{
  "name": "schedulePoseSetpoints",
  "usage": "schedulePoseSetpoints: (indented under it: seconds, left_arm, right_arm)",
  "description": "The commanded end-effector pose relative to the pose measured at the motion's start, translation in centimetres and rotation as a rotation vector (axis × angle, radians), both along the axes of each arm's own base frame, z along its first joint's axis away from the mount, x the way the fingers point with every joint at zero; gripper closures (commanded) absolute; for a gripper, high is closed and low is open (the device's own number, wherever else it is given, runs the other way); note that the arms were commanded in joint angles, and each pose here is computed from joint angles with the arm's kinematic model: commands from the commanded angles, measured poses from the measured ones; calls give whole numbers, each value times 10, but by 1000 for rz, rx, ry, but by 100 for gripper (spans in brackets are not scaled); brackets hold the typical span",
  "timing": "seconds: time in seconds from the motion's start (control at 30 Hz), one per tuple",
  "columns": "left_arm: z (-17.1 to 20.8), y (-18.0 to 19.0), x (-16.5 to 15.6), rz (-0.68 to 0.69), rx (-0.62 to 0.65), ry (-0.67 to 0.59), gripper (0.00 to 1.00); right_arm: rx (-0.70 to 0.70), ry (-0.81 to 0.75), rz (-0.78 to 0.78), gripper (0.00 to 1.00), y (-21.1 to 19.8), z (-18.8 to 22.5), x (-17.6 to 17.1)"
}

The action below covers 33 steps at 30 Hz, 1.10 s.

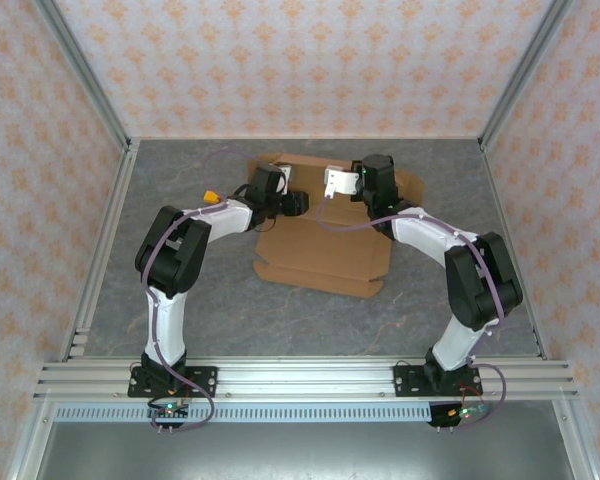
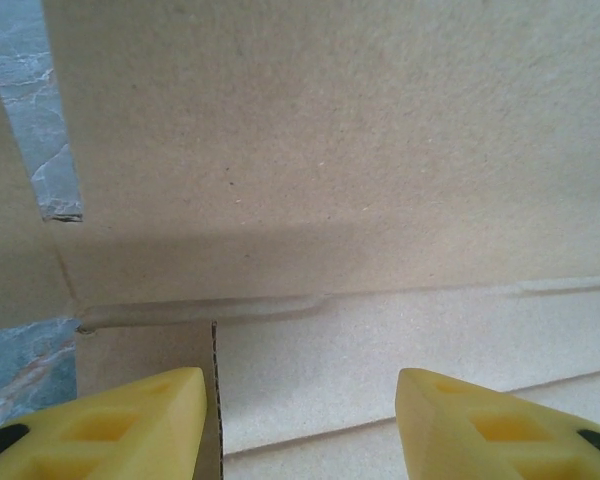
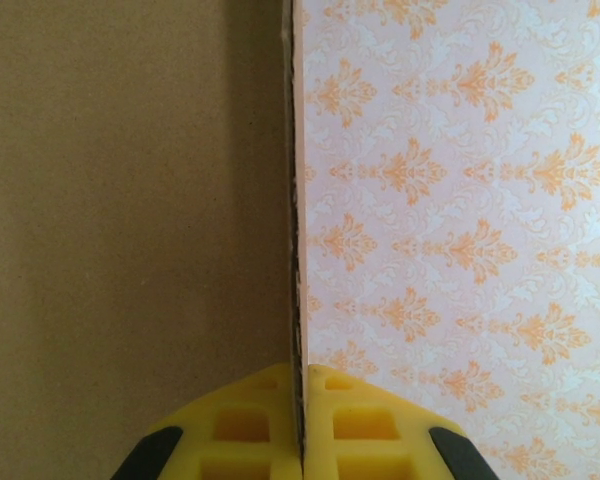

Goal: Fold the paper box

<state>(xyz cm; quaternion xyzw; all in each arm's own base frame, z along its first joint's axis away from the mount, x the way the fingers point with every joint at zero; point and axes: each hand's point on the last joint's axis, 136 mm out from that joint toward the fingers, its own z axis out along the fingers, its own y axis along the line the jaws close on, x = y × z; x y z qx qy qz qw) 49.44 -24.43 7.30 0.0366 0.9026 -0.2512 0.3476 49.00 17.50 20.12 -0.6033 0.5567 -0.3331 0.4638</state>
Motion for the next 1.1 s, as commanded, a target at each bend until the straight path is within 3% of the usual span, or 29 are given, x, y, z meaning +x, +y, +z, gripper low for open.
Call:
schedulePoseSetpoints:
  seconds: [0.0,0.2,0.53,0.83,1.07]
  left_arm:
    - [9,5,-6,-5,37,-8,44]
    - [28,31,-26,16,59,-32,40]
    - [59,93,-61,110,43,-68,36]
    - [80,152,-64,278,59,-99,34]
    - [85,165,-65,298,48,-122,32]
  right_arm:
    - [27,-61,17,100,6,16,6]
    - [36,-82,39,100,2,25,6]
    - [24,-104,104,100,9,5,-1]
    - [-16,-71,147,100,20,-25,-11]
    - [-38,-50,157,100,24,-41,-16]
